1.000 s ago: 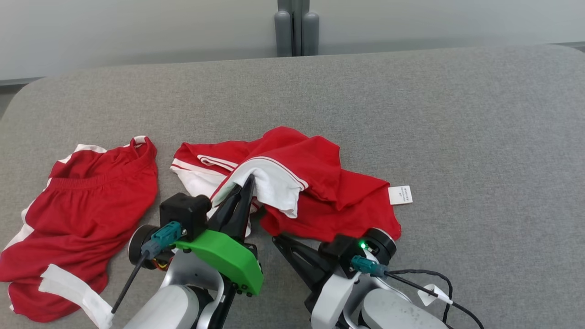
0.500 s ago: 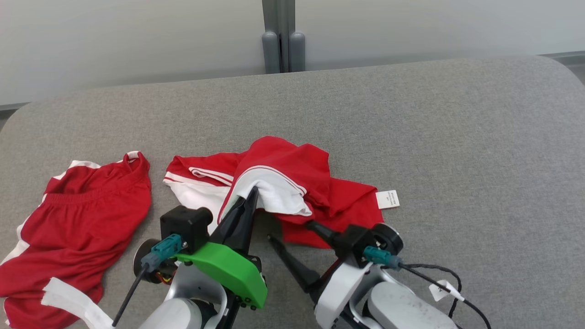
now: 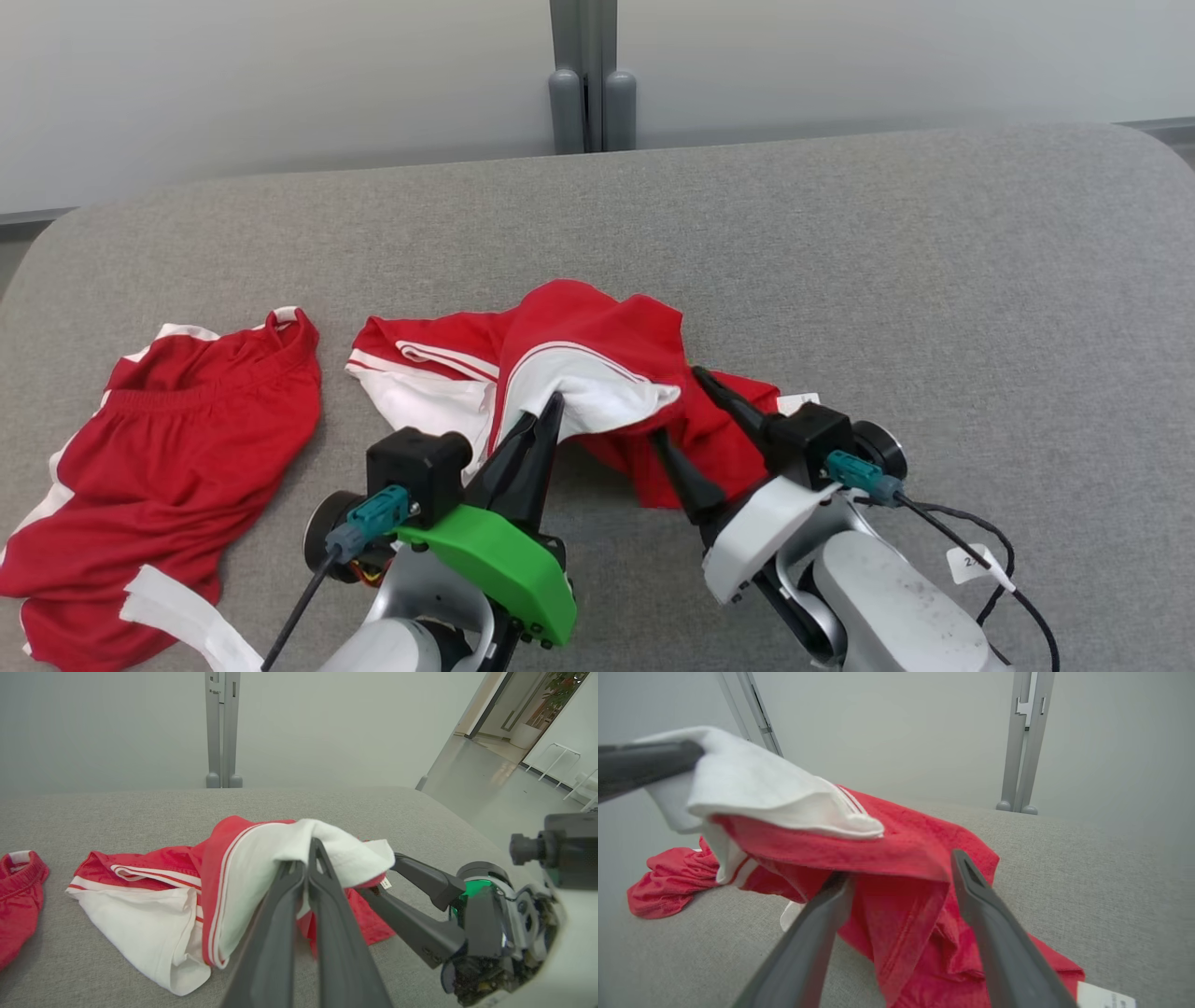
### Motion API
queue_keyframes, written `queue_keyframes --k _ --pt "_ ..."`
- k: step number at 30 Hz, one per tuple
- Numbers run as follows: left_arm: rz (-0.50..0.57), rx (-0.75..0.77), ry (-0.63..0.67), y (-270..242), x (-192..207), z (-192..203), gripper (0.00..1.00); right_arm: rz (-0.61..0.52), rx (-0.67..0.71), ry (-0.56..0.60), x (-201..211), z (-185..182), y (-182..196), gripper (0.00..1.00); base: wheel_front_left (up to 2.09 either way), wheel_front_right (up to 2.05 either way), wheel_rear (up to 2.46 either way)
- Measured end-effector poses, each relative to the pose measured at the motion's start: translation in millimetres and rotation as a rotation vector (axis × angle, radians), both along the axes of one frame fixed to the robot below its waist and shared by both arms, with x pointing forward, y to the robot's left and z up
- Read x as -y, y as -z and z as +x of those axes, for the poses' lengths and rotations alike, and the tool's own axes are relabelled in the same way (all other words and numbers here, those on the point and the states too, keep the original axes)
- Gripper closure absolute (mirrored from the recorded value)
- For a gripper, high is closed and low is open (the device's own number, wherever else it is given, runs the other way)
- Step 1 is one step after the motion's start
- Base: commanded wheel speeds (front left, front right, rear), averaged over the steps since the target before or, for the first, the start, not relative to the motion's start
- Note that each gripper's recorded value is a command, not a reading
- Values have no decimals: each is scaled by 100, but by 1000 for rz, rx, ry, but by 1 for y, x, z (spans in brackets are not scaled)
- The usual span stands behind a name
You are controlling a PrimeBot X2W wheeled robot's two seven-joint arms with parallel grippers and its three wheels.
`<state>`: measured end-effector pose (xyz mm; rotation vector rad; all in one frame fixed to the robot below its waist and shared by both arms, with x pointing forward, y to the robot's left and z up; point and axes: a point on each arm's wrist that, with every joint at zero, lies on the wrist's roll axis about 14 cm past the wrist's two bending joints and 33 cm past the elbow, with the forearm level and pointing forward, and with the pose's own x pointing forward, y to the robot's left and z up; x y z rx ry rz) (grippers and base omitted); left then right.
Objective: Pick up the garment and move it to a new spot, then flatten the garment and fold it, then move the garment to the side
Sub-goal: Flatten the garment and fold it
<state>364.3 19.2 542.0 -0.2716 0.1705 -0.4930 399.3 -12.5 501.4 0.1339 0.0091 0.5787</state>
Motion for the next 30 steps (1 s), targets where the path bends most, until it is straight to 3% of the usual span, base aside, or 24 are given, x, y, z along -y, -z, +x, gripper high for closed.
queue_keyframes --k 6,11,12,13,20,24,30 --pt "1 2 -4 -1 -1 0 100 -41 -32 50 17 6 15 0 0 0 0" --pt "0 3 -1 -1 0 1 100 -37 -55 -37 -8 -6 20 0 0 0 0" --pt "-1 4 1 -1 0 1 100 -45 -49 -52 -12 -7 19 76 0 0 0" --pt "-1 4 2 -2 1 1 100 -52 -45 -68 -16 -7 19 100 0 0 0" --pt "-18 22 -24 -7 -5 5 100 -190 -126 -107 -14 -22 61 100 0 0 0" --pt "-57 37 -52 -15 -12 11 100 -252 -185 -34 14 -18 84 100 0 0 0" --pt "-169 23 -102 -24 -36 24 100 -244 -165 97 50 -3 77 100 0 0 0"
